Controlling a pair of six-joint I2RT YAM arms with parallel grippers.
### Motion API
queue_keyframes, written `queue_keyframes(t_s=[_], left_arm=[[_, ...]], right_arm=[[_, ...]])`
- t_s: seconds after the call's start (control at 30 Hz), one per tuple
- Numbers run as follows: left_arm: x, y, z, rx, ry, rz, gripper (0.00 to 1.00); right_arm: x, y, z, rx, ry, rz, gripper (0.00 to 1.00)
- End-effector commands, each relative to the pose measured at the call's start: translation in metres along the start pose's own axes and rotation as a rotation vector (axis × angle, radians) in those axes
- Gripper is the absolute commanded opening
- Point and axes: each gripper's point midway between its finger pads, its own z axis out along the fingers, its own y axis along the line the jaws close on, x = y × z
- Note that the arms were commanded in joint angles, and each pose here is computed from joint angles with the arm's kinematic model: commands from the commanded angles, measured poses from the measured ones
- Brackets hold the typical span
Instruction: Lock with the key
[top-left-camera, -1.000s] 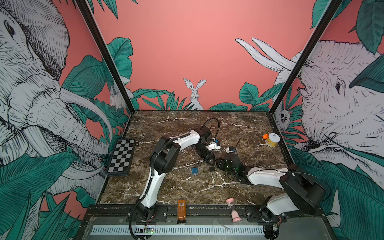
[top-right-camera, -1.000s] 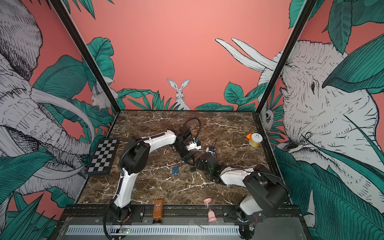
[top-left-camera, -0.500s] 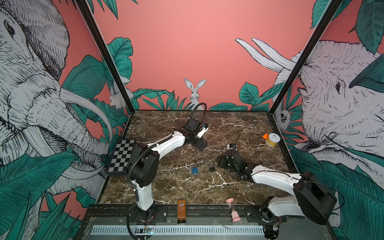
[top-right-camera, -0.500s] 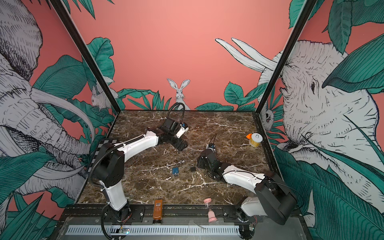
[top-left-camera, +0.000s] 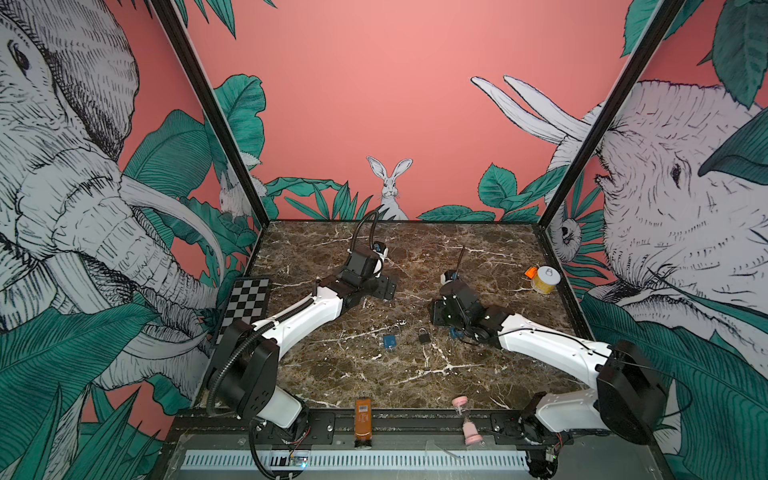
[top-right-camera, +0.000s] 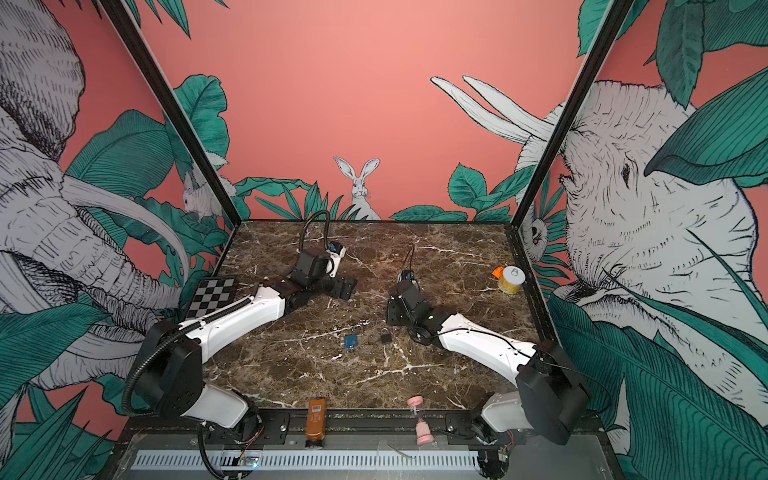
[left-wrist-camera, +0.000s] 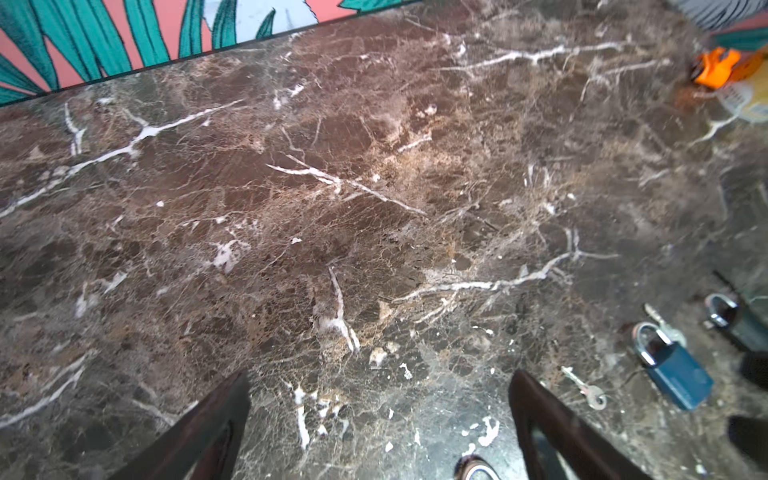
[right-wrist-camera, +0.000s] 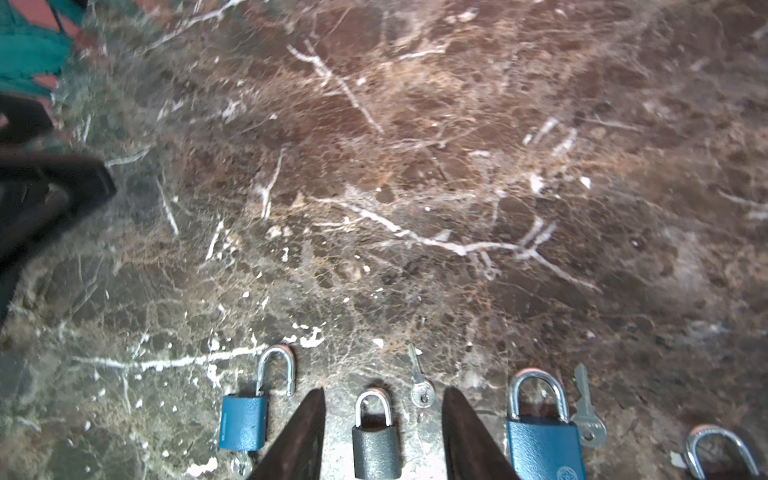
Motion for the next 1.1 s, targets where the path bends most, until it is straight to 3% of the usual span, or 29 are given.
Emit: queue_keyframes(t_s=[0.0, 0.3, 0.73, 1.07], left_arm=[[0.006, -0.002, -0.006, 0.036, 0.010, -0.064, 0.98], [0.006, 0.009, -0.012, 0.203, -0.031, -0.289, 0.98], [0.030, 0.014, -0.036, 0.195, -0.028, -0.338, 0.98], [0.028, 0.015, -0.037, 0.210, -0.042, -0.340, 0.98]], right_arm=[[0.010, -0.001, 0.005, 0.056, 0.041, -0.083, 0.44], [0.020, 0.028, 0.022, 0.088, 0.173, -0.171, 0.50], [0.036, 0.061, 0.031, 0.029, 0.207, -0.200, 0.49], [0.042, 0.080, 0.037, 0.001, 0.223, -0.221, 0.51]])
